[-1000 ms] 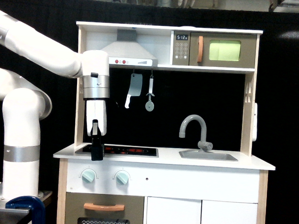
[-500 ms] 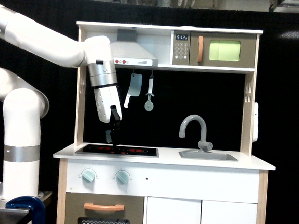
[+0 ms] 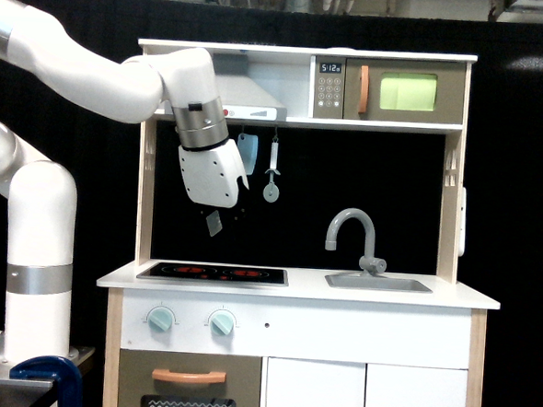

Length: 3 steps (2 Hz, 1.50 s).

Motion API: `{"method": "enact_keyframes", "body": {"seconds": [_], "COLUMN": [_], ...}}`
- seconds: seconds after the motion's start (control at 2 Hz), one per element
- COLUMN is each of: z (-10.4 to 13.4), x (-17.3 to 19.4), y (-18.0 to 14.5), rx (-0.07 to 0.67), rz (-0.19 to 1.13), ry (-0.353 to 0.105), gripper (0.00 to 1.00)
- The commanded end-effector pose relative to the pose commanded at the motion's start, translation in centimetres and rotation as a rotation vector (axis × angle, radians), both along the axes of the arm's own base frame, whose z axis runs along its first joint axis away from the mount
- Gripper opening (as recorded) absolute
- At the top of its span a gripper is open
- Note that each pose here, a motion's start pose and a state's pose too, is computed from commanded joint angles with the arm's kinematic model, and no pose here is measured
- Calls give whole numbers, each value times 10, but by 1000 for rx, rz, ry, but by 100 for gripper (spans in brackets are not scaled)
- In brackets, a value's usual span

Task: Turn on the faucet

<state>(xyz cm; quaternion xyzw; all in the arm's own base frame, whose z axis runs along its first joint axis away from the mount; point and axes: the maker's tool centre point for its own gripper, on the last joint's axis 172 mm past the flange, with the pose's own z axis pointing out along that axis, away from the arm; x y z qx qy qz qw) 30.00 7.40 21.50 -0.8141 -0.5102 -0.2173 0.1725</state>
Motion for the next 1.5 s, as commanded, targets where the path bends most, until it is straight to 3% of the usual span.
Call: {"method": "enact_keyframes", "body": {"seconds": [0.5, 1.0, 1.5], "z": [11, 3, -7], "x": [34, 32, 27], "y": [54, 61, 74], "rx": [488, 796, 932], "rz": [294, 439, 462], "ry": [-95, -160, -196], "gripper": [100, 100, 100]}}
